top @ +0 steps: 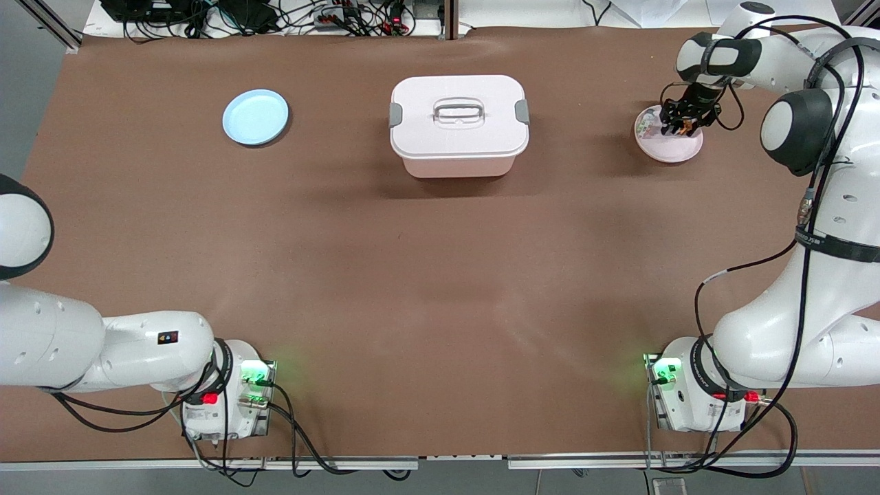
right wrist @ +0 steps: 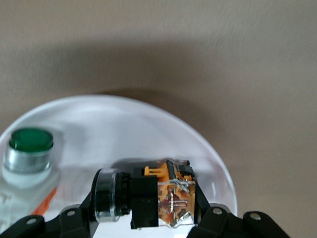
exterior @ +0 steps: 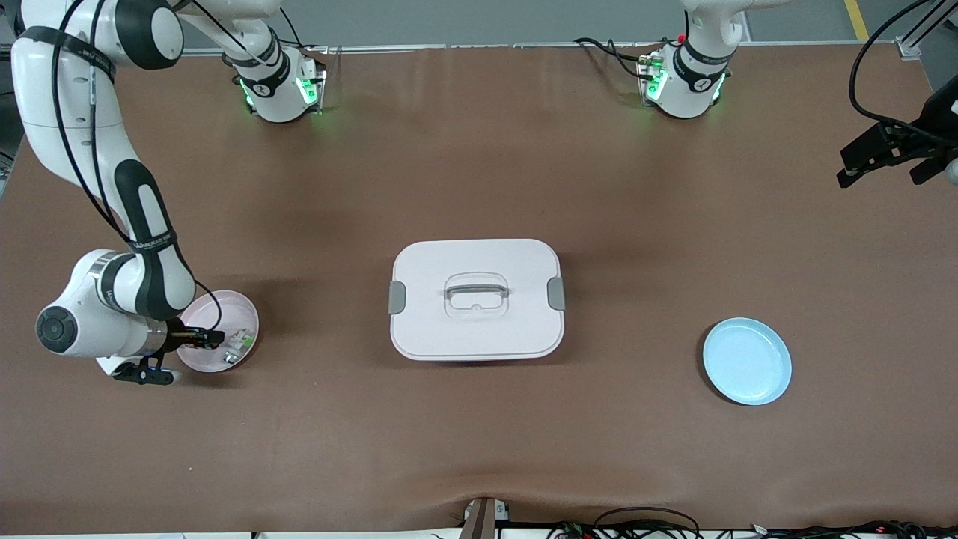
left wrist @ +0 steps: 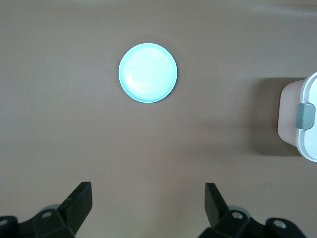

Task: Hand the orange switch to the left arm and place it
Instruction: 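Close the right gripper on the black-and-orange switch, then lift the switch with the right gripper while the left gripper reaches in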

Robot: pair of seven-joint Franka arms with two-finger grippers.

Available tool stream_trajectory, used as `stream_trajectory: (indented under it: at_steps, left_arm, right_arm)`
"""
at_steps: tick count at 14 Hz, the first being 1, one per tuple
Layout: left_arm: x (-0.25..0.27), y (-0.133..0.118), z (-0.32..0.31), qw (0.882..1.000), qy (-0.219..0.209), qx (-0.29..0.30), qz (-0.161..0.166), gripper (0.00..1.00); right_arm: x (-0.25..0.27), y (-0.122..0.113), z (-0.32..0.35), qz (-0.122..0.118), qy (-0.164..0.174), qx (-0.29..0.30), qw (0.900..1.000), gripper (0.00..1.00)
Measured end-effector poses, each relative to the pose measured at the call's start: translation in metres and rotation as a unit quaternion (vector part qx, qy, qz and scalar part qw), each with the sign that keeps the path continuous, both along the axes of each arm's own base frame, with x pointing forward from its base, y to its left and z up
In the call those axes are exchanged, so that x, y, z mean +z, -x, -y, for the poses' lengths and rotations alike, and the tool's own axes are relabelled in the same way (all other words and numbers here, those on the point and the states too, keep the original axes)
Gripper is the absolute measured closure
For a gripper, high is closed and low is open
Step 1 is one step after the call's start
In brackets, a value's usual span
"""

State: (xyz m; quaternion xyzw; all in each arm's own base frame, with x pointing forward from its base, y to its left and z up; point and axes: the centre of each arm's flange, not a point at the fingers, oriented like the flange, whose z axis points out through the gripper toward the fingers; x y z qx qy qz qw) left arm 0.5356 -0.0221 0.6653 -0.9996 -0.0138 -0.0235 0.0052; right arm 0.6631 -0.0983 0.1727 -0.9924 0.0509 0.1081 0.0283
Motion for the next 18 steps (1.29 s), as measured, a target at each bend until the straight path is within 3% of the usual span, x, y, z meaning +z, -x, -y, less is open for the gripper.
stream_trajectory:
  at_steps: [7, 12, 18]
  left_arm:
    - [0.000, 0.000, 0.000, 1.000, 0.000, 0.000, 0.000, 0.00]
    - [0.000, 0.000, 0.001, 1.000, 0.000, -0.001, 0.000, 0.00]
    - [0.000, 0.000, 0.001, 1.000, 0.000, -0.001, 0.000, 0.00]
  right_arm:
    - [0.078, 0.020, -0.028, -0.097, -0.097, -0.032, 0.990, 0.27]
    - [0.139, 0.037, -0.084, -0.173, -0.150, -0.123, 0.966, 0.27]
    - [0.203, 0.049, -0.190, -0.232, -0.185, -0.202, 0.934, 0.27]
